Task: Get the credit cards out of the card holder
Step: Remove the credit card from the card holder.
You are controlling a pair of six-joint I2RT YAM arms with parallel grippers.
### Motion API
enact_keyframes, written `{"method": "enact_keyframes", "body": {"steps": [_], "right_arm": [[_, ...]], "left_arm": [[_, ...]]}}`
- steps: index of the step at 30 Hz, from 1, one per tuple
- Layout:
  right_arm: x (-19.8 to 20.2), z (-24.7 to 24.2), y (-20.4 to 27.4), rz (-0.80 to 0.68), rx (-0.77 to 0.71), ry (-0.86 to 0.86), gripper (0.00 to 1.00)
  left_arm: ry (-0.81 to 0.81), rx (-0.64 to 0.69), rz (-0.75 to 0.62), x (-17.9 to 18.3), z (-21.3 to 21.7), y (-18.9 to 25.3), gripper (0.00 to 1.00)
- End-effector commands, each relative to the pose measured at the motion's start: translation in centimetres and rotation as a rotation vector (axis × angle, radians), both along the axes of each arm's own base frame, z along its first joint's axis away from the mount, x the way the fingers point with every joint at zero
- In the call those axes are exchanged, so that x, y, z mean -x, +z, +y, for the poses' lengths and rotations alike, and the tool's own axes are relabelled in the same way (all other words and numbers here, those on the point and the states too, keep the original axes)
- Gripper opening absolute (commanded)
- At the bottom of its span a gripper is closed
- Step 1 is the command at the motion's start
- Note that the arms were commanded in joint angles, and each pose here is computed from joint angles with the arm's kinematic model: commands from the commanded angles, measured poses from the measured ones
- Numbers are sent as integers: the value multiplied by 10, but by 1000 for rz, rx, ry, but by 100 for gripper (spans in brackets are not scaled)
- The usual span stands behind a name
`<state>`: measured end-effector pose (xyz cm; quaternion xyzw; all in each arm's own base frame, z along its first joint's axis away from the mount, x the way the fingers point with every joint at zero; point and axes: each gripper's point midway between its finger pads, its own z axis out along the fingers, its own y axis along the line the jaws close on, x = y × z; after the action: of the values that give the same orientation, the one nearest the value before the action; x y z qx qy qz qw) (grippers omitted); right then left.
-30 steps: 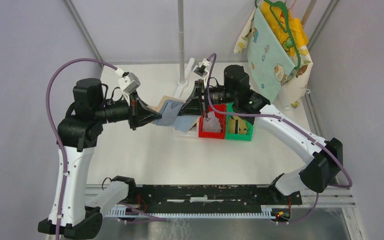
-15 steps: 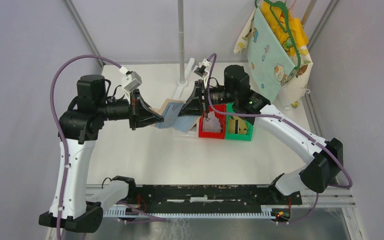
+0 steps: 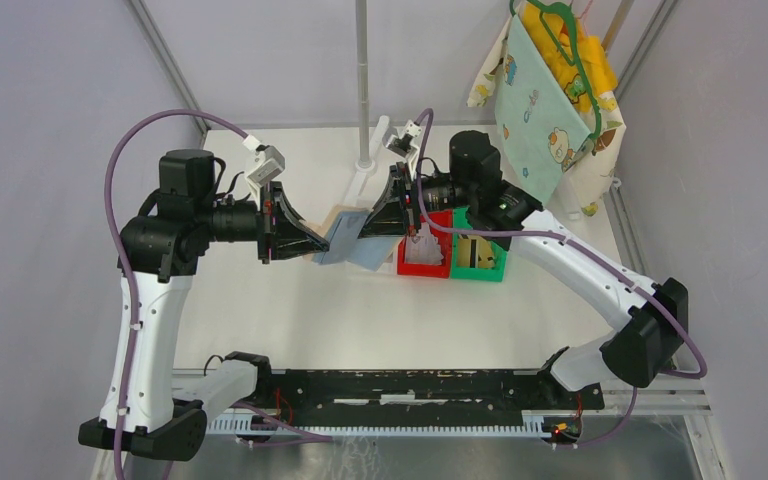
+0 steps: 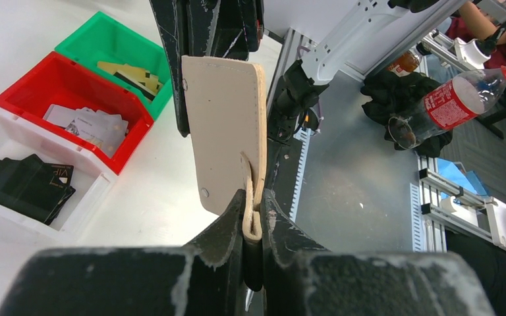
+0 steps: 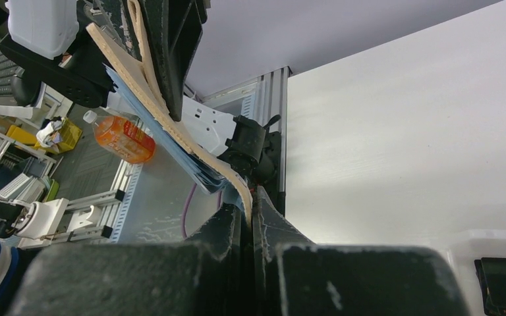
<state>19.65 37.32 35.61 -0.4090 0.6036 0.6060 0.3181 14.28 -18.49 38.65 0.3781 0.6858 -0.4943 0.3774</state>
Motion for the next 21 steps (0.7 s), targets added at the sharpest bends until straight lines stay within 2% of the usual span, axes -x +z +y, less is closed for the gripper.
{"method": "enact_keyframes", "body": {"steps": [1, 21], "right_arm": [[3, -7, 26, -103, -70, -5, 0], [2, -6, 30, -109, -74, -2, 0]], "left_arm": [[-26, 19, -39, 10, 0, 14, 5], [-124, 95, 6, 26, -6, 23, 5]]}}
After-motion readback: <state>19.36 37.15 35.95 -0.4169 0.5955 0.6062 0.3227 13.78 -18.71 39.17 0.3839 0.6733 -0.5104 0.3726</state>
